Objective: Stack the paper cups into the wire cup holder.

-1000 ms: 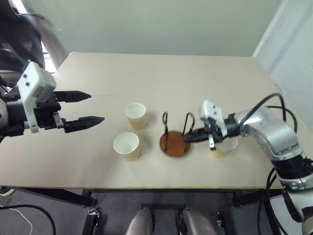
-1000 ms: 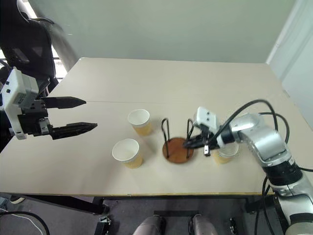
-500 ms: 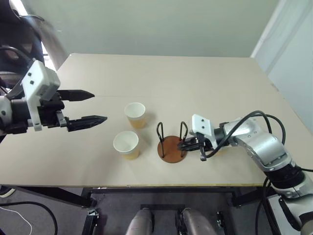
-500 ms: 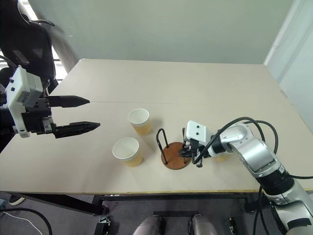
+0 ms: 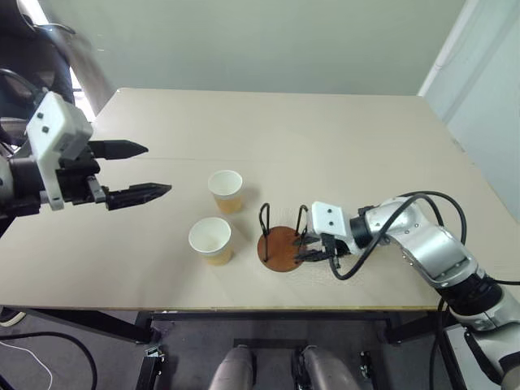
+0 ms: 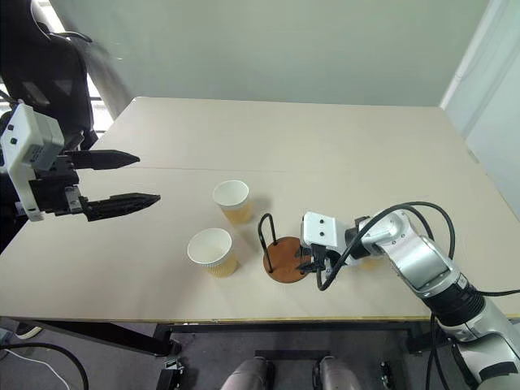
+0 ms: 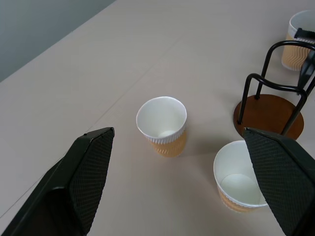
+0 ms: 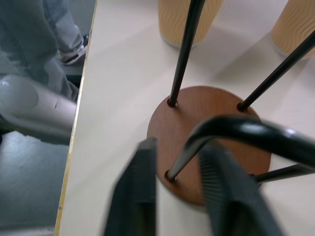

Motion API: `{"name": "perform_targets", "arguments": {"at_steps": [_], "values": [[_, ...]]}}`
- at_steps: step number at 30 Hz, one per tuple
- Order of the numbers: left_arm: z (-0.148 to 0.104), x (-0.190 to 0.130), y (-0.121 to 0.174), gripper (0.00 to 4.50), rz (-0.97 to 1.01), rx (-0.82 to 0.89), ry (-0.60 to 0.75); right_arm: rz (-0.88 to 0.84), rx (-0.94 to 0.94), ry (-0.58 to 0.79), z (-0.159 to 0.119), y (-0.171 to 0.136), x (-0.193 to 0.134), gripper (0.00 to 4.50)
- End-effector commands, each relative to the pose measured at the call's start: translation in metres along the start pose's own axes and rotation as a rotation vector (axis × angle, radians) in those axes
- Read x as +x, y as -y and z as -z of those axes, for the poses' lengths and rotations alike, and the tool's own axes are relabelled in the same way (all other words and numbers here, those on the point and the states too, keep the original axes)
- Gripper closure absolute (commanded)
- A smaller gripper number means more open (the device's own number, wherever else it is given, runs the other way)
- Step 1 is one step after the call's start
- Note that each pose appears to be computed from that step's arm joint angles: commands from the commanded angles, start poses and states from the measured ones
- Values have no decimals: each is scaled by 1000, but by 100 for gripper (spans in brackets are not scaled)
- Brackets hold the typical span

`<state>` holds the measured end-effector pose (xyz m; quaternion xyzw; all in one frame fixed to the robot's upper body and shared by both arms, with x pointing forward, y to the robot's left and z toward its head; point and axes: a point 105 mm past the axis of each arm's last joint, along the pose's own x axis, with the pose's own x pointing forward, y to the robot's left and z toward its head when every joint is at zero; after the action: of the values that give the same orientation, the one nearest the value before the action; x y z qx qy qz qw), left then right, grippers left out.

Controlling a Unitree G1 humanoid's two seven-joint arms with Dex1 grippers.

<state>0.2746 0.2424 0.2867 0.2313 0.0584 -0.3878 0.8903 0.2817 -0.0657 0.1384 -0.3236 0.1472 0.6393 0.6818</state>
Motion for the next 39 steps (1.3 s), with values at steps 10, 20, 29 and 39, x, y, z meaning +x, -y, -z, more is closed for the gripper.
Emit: {"name": "perform_targets", "arguments": {"at_steps": [10, 20, 29, 39], "values": [[-10, -1, -7, 0, -20, 42, 24, -106, -114, -58, -9, -5, -54, 4], [-9, 9, -7, 0, 19, 39, 51, 55, -305, -139, -49, 19, -132, 4], [-48, 19, 60, 0, 413, 38, 147, 101, -130, -407, 29, 10, -159, 4], [-27, 19, 69, 0, 438, 27, 24, 88, -146, -398, 34, 12, -143, 4]]}}
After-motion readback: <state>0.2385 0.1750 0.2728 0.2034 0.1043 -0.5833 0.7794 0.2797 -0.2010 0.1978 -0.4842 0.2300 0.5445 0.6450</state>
